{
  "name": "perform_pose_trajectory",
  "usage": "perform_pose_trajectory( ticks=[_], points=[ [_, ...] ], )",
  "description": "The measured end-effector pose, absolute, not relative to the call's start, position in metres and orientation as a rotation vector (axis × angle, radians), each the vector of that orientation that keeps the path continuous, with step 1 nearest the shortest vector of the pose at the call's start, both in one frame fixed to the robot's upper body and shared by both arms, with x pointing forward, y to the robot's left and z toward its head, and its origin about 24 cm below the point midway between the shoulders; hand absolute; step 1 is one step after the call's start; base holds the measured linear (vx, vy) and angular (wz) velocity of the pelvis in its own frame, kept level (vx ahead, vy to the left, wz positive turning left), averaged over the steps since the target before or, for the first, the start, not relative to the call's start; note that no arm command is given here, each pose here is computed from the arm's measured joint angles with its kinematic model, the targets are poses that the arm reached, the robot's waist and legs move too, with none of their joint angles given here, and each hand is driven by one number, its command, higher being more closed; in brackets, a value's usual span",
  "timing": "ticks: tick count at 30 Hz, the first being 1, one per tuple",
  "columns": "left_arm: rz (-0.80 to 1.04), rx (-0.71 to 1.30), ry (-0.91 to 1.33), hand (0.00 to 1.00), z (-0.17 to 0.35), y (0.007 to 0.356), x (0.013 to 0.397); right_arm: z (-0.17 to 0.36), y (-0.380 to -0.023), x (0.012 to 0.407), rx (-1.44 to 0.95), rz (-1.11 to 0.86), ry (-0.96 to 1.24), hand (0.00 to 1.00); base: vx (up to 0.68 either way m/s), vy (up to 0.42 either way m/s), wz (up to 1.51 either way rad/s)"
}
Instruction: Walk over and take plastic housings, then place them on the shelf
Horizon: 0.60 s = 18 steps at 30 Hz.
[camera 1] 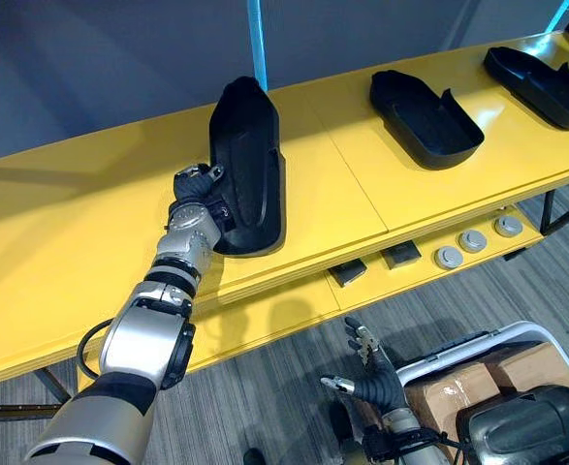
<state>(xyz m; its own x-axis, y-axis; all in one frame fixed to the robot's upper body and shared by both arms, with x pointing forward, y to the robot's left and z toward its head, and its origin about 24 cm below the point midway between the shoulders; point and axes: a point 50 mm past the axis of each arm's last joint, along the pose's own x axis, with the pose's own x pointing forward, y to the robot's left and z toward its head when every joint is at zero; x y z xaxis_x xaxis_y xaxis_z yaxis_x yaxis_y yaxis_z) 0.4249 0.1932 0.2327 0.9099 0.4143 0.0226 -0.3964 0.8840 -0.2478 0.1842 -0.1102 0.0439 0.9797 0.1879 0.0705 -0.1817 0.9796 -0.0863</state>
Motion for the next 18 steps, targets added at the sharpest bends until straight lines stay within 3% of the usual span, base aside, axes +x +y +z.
perform_pose_trajectory(
  ticks=[10,11,18],
  points=[
    [0.658,-0.161,-0.101,1.0,0.246,0.227,0.417,0.043,-0.106,0.182,-0.081,0.213,-0.079,0.0,-0.01,0.006,-0.02],
    [0.701,-0.163,-0.109,0.0,0.249,0.232,0.415,0.043,-0.105,0.181,-0.079,0.214,-0.083,0.0,0.0,0.03,-0.06],
    [0.774,-0.16,-0.12,0.0,0.252,0.242,0.411,0.045,-0.106,0.181,-0.076,0.214,-0.104,0.0,0.02,0.028,-0.03]
  ],
)
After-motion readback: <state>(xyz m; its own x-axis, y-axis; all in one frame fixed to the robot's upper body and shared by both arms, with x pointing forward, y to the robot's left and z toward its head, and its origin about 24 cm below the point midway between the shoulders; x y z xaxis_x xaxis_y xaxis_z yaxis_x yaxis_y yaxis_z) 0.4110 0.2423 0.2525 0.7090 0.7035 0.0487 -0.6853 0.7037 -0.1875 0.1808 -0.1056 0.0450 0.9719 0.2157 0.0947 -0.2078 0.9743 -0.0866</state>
